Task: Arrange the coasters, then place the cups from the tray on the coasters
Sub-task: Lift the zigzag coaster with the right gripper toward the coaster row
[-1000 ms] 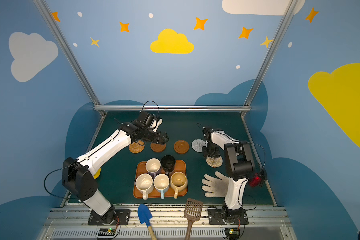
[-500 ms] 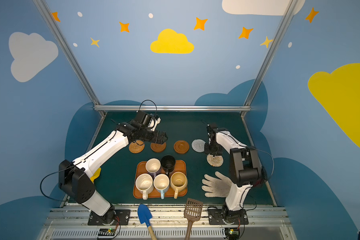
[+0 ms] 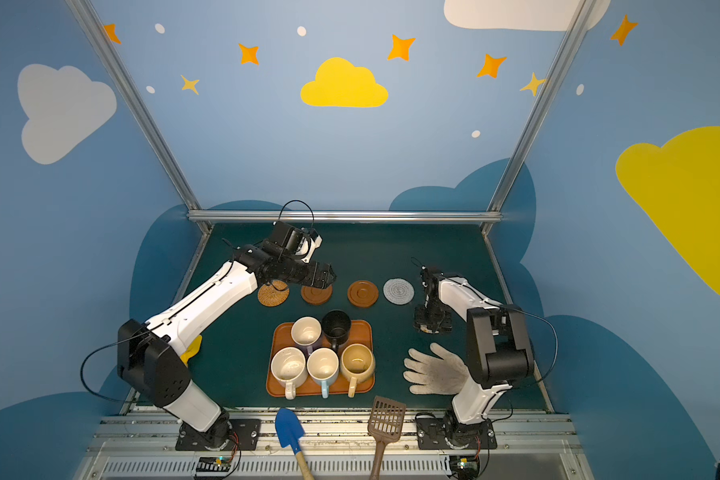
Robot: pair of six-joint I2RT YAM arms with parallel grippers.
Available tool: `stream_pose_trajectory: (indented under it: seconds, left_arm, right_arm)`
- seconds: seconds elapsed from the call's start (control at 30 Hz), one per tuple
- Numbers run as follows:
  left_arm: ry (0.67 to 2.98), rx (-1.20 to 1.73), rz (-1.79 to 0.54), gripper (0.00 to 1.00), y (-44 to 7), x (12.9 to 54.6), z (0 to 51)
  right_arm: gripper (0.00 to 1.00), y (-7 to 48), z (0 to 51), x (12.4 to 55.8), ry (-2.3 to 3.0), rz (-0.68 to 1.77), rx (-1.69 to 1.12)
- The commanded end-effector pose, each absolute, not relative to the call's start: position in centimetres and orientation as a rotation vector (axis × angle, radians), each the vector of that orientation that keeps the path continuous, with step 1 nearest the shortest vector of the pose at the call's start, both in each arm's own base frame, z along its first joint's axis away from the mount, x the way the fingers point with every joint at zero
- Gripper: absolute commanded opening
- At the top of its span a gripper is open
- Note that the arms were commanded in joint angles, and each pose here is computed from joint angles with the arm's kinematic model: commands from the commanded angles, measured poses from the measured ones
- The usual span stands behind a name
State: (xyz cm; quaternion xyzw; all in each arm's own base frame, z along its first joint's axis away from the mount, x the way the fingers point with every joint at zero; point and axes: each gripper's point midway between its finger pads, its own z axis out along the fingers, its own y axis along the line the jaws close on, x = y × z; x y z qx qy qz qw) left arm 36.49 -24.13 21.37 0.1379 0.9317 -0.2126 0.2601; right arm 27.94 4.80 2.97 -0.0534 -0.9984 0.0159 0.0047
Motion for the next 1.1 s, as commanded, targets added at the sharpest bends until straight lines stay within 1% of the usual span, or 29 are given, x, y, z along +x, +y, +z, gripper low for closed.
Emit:
stream_pose_trajectory:
  seconds: [0.0, 0.13, 0.43, 0.63, 0.8, 1.07]
  left_arm:
    - [2.519, 0.373, -0.592, 1.0, -24.2, 36.6, 21.5]
    - [2.518, 0.371, -0.582, 1.0, -23.9, 36.5, 21.6]
    - [2.522, 0.365, -0.578, 1.0, -23.7, 36.5, 21.5]
    - [2.524, 0.361, -0.567, 1.0, -23.4, 36.4, 21.6]
    - [2.521, 0.357, -0.571, 1.0, -23.4, 36.4, 21.7]
    - [2.518, 0.35, -0.563, 1.0, -23.2, 36.6, 21.8]
  right_arm:
    - [0.67, 4.6, 2.3, 28.7, -3.11, 0.06, -0.139]
    - [0.65, 4.2, 1.4, 28.8, -3.084, 0.07, -0.144]
    - [0.63, 3.9, 1.2, 31.6, -3.101, 0.09, -0.175]
    - [0.62, 2.8, 0.5, 32.3, -3.079, 0.086, -0.271]
    - [0.62, 1.9, 0.0, 33.0, -3.072, 0.086, -0.33]
    - [0.63, 1.3, 0.4, 35.9, -3.112, 0.064, -0.36]
